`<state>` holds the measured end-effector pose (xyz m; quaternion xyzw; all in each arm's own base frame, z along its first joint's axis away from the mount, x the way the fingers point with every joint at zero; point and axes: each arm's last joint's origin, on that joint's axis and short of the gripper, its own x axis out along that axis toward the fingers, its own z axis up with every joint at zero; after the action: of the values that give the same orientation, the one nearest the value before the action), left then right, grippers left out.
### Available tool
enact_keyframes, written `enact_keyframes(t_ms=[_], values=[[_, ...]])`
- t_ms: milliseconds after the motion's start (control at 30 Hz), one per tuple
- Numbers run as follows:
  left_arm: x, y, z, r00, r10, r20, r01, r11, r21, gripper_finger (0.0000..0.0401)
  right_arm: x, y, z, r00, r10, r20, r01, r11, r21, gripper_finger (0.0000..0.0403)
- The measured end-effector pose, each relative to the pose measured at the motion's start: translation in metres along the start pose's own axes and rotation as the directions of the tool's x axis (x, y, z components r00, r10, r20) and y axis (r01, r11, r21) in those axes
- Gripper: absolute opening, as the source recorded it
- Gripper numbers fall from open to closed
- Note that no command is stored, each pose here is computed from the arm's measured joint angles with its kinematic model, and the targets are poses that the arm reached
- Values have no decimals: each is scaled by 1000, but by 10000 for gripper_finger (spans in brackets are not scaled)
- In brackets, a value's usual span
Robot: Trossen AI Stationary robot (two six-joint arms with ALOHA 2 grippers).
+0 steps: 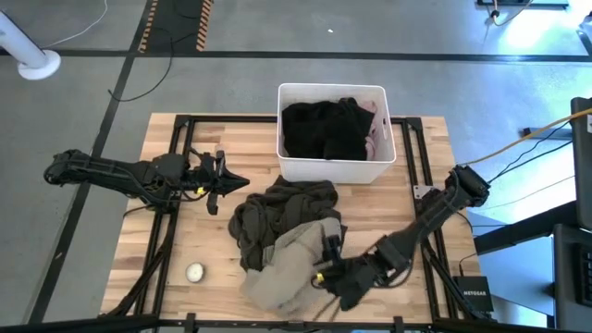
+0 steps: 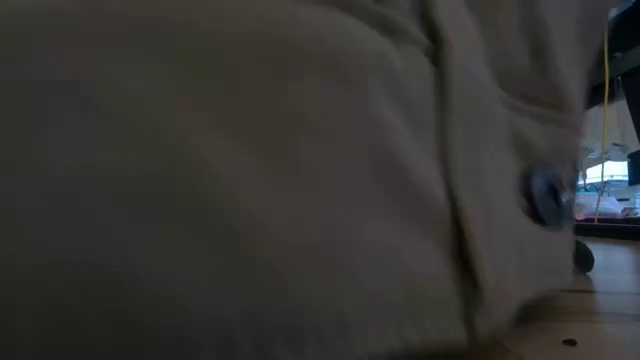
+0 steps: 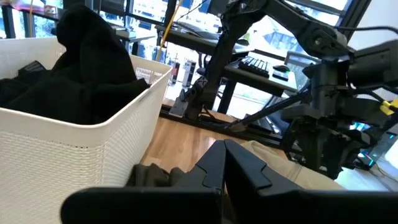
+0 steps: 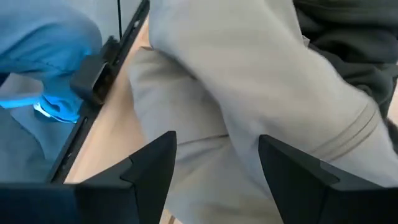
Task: Sort clothes
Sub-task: Put the light brown shorts into the white laundry bin
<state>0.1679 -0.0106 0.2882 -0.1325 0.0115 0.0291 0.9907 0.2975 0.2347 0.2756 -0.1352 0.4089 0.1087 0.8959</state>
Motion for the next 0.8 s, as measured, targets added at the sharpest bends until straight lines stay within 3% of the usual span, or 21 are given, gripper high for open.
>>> enact_keyframes(t_ms=[267, 467, 633, 800], values=[[0, 0, 0, 1000, 0, 0, 0, 1000, -12, 0, -18, 36, -16, 993, -121, 9, 121, 984, -127, 246], [0, 0, 0, 1000, 0, 0, 0, 1000, -14, 0, -24, 43, -19, 962, -265, 71, 273, 949, -156, 246], [0, 0, 0, 1000, 1, -2, -1, 1000, -21, 0, -22, 41, -10, 965, -233, 123, 245, 965, -94, 251], [0, 0, 0, 1000, 1, -3, -1, 1000, -22, 0, -18, 36, -5, 972, -195, 134, 205, 977, -63, 284]])
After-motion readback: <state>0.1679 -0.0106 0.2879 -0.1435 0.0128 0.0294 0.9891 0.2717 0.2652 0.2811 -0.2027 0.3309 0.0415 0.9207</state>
